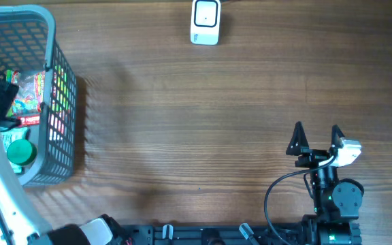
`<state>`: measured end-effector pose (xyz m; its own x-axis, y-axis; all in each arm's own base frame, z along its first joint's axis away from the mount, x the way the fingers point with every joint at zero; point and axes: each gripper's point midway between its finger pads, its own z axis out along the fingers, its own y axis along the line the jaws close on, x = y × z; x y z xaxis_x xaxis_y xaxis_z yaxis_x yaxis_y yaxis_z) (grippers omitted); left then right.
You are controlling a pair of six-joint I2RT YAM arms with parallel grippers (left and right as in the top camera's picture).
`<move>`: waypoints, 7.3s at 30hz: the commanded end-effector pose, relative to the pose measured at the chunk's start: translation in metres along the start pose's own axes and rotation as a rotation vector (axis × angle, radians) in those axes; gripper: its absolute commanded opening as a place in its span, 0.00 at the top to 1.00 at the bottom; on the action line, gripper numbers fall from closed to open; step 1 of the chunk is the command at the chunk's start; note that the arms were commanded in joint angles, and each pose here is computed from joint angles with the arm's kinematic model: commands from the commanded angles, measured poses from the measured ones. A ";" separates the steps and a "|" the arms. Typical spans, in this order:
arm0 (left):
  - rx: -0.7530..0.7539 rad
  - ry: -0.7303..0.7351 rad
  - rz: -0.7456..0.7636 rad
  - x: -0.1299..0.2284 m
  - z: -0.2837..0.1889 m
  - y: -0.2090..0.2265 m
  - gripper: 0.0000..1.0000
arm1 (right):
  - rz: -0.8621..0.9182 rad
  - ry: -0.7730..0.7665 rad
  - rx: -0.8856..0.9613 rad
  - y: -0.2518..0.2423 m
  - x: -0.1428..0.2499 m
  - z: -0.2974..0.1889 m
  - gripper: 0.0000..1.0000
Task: Scan the item barcode
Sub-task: 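Reach the left gripper down into the basket toward the green-capped bottle, then grasp the green-capped bottle with the left gripper and lift it, then carry the bottle out and set it upright on the table, then reach the left gripper into the basket and grasp the red tissue box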
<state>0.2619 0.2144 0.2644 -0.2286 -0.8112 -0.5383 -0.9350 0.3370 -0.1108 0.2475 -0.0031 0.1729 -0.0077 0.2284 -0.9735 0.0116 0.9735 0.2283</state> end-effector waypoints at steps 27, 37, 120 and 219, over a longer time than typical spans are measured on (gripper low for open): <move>-0.151 0.402 -0.060 0.089 0.132 0.048 0.00 | 0.009 -0.008 0.003 0.000 -0.002 0.000 0.00; -0.125 0.349 -0.062 0.064 0.111 0.048 0.00 | 0.008 -0.008 0.003 0.000 -0.002 0.000 0.00; 0.062 0.562 0.167 0.380 -0.044 -0.264 0.43 | 0.008 -0.008 0.003 0.000 -0.002 0.000 0.00; 0.048 0.426 -0.236 0.110 0.155 -0.039 0.52 | 0.008 -0.008 0.003 0.000 -0.002 0.000 0.00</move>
<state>0.3016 0.1704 0.0370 -0.0669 -0.9965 -0.0496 -0.9832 0.0743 -0.1669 0.2475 -0.0031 0.1730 -0.0073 0.2284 -0.9735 0.0115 0.9735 0.2283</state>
